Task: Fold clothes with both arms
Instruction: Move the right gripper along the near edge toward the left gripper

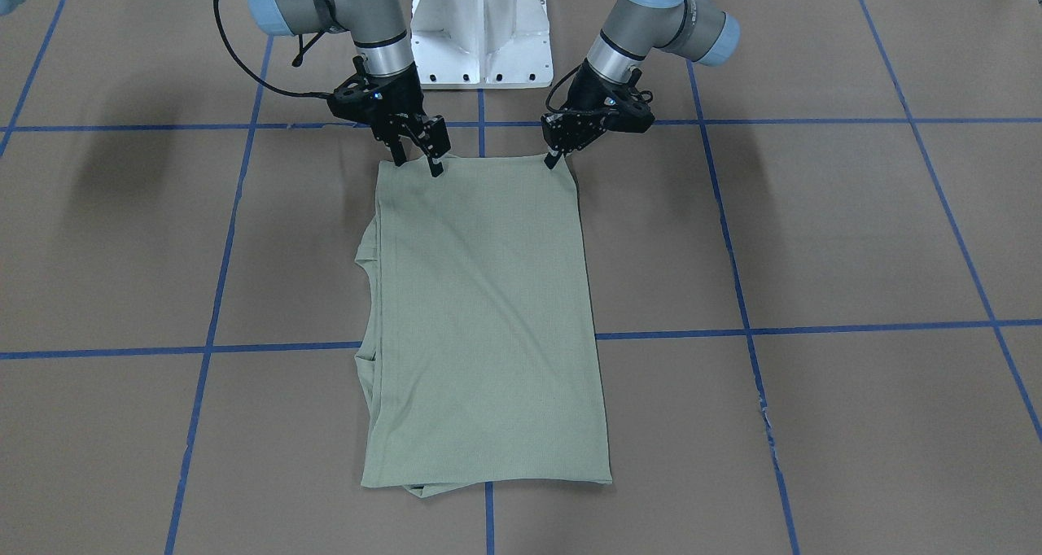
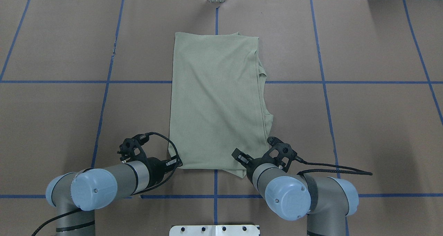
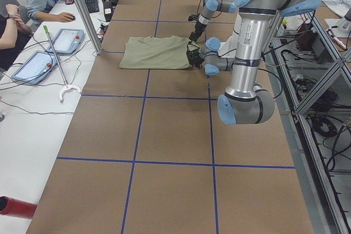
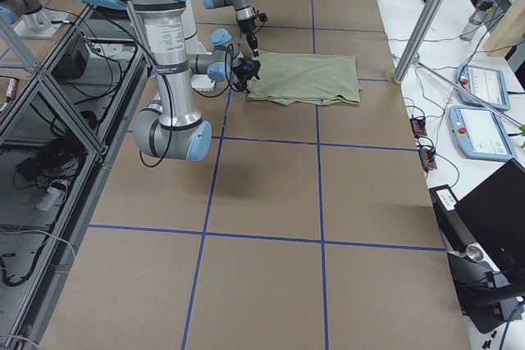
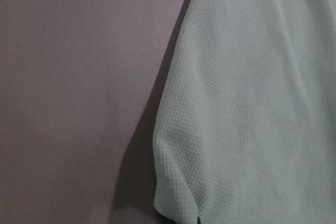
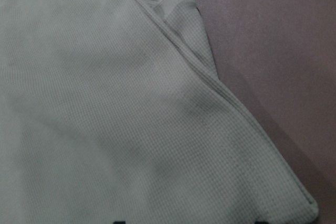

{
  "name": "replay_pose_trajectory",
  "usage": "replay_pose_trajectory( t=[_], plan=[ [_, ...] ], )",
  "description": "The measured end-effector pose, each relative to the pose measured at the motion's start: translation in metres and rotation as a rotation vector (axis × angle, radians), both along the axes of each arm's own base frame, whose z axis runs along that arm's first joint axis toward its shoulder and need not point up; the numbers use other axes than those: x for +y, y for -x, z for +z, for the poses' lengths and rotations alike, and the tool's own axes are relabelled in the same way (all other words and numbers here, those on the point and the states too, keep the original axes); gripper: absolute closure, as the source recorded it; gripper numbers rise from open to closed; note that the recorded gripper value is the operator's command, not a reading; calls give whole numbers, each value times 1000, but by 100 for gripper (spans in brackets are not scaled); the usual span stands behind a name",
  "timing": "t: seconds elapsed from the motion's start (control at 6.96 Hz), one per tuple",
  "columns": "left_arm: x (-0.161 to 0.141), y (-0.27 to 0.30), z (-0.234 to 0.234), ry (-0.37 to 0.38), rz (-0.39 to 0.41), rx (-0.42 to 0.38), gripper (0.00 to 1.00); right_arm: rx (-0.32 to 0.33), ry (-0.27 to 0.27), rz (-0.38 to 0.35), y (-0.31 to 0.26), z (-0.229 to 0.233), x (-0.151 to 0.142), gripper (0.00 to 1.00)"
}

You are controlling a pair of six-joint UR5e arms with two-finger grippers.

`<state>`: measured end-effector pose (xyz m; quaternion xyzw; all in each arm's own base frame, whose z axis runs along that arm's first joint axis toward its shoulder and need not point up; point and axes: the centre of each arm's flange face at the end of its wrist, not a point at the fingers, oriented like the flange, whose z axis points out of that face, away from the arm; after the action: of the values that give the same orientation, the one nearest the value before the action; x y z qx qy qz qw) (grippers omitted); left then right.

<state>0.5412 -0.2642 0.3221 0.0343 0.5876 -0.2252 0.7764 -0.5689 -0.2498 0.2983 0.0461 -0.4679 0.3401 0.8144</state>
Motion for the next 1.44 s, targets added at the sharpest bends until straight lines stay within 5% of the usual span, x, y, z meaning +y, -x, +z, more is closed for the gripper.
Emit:
replay_pose_trajectory(
  t=[0.29,0.86,1.29,1.44],
  plan=[
    [0,0,1,0,0,-1,100,-2,-6,7,1,-2,0,32],
    [0,0,-2,-1,1,3,100,-24,-13,58,4,-13,-6,34],
    [0,0,-5,-3,2,9,100,7,-15,52,8,-5,-7,23],
    [0,0,-5,-3,2,9,100,23,-13,47,9,-3,-6,35]
  ],
)
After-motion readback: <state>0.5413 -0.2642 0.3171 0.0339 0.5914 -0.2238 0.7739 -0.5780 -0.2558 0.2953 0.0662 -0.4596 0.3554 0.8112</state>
